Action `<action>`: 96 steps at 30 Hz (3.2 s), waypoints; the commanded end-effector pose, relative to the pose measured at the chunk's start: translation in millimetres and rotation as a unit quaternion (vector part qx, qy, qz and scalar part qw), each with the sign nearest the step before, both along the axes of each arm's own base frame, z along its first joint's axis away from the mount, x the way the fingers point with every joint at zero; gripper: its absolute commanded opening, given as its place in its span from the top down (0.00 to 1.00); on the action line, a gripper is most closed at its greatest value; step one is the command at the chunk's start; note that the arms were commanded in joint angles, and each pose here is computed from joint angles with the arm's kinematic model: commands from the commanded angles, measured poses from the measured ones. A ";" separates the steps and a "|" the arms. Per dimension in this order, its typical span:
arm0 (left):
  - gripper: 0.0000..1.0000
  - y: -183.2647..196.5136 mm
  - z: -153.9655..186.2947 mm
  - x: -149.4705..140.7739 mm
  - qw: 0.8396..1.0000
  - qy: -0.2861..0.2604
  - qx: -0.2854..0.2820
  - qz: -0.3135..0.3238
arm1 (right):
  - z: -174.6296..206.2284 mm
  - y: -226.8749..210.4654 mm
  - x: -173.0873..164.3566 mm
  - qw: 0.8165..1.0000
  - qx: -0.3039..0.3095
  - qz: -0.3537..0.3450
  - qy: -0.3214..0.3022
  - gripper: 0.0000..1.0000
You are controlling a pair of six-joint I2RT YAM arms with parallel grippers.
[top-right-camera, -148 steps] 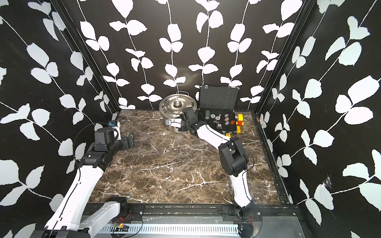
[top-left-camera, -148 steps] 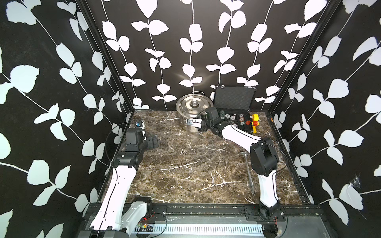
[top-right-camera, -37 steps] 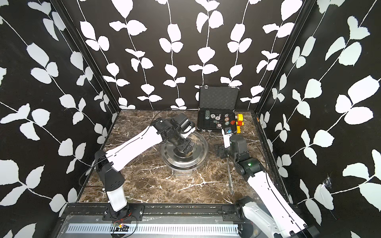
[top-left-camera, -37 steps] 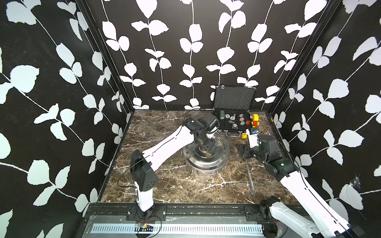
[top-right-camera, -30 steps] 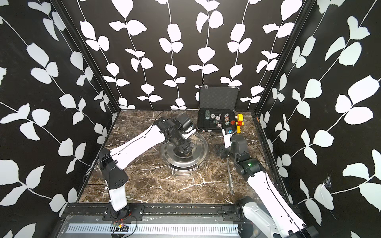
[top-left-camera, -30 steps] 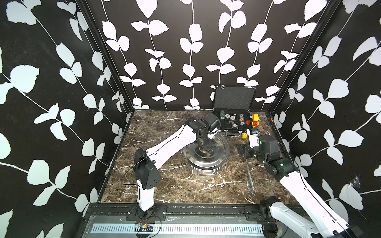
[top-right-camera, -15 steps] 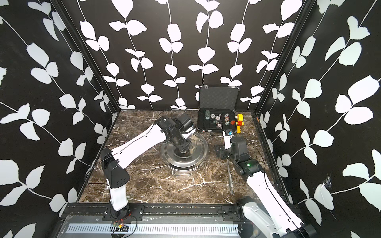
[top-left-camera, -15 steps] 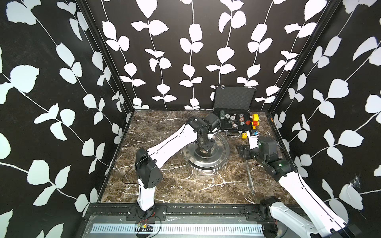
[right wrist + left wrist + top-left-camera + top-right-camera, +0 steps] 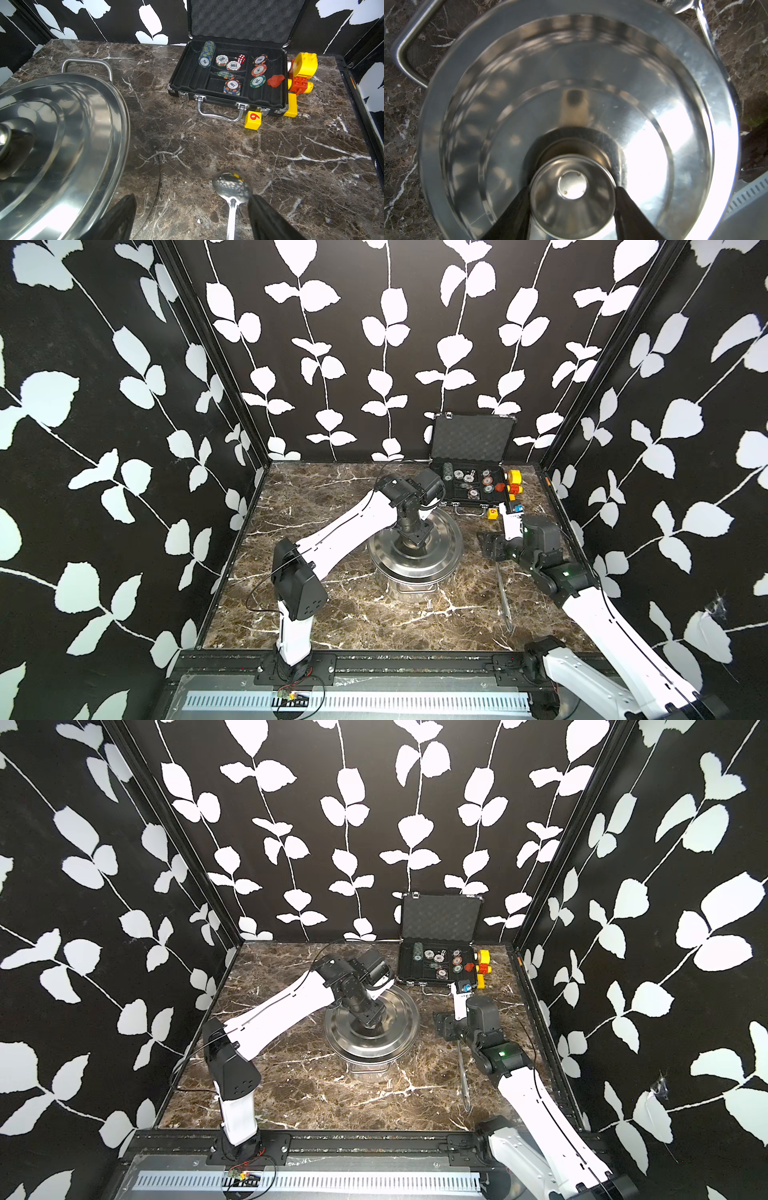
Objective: Stir the soup with a spoon
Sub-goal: Pick up the lid from the pan, then place the lid at the center of the board.
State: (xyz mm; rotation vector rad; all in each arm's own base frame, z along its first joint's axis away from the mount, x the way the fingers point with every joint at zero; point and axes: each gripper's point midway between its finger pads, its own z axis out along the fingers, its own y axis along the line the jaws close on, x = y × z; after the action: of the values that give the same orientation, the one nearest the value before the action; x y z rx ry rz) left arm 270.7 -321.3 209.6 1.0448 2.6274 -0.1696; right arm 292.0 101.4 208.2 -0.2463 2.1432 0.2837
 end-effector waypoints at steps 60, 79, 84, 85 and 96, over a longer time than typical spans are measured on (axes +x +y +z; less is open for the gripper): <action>0.69 423.3 -159.0 133.9 0.776 -0.033 -0.046 0.628 | -5.6 0.2 -6.9 0.999 0.040 -0.012 0.026 0.14; 0.01 422.2 -139.1 132.6 0.782 -0.036 -0.057 0.620 | -28.8 -8.3 -12.9 0.995 0.030 -0.045 0.085 0.14; 0.01 422.4 -80.4 131.0 0.783 -0.087 -0.077 0.611 | -57.1 -10.5 -27.2 0.986 0.023 -0.054 0.154 0.16; 0.01 420.2 -63.9 128.8 0.786 -0.095 -0.082 0.606 | -64.7 -13.3 -31.3 0.983 0.020 -0.063 0.170 0.17; 0.01 282.0 110.4 110.0 0.876 -0.236 -0.238 0.347 | -133.5 -38.2 -35.9 0.948 0.103 -0.130 0.272 0.24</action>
State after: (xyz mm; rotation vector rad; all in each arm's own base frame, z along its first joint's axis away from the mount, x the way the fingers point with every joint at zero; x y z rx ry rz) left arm 396.1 17.9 312.0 -0.3386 2.1415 -0.1897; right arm 247.5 57.1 77.4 0.2494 2.6454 0.3704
